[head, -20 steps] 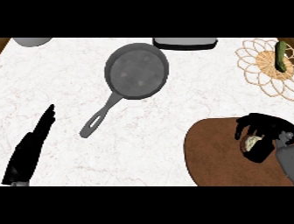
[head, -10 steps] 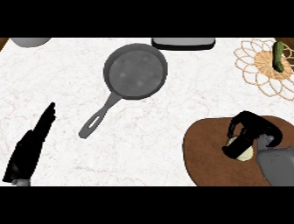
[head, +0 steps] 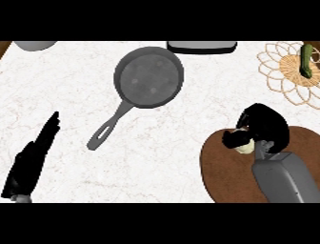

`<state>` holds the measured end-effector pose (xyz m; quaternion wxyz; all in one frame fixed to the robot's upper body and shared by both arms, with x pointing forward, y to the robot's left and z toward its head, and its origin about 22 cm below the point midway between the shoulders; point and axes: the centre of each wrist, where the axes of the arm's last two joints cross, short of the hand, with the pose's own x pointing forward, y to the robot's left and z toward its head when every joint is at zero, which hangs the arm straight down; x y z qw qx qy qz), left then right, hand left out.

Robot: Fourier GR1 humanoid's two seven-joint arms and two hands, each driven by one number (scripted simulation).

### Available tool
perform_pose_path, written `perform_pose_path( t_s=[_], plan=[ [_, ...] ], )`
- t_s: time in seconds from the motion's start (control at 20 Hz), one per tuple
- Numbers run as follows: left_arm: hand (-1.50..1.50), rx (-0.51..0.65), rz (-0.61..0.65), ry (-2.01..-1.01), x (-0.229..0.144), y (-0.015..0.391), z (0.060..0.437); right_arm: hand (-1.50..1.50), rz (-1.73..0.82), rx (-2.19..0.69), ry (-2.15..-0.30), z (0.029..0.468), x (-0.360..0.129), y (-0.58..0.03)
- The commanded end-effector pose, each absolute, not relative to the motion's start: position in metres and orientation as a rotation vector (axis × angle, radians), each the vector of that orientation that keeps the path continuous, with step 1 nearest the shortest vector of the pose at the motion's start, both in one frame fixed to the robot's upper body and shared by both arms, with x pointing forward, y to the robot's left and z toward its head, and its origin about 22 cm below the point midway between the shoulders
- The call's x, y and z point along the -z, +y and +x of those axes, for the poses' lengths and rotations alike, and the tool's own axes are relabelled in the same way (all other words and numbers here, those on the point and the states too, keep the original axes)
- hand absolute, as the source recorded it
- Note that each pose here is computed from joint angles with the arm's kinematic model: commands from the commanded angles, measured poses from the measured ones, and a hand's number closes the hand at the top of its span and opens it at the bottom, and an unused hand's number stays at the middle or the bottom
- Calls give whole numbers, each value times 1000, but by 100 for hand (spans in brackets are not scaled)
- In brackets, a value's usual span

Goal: Pick the cupcake from the cutting board and place it in the pan

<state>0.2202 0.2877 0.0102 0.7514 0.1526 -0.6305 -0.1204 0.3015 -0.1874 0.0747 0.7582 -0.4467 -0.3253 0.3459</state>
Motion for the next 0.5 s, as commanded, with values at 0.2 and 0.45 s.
perform_pose_path(
  t_s=[0.2,0.45],
  plan=[
    [0,271,324,-1393,-12,288,220,150,-1389,-652,-1195,306,-143,-152],
    [0,267,353,-1382,-14,289,227,150,-1353,-652,-1309,335,-162,-109]
  ],
)
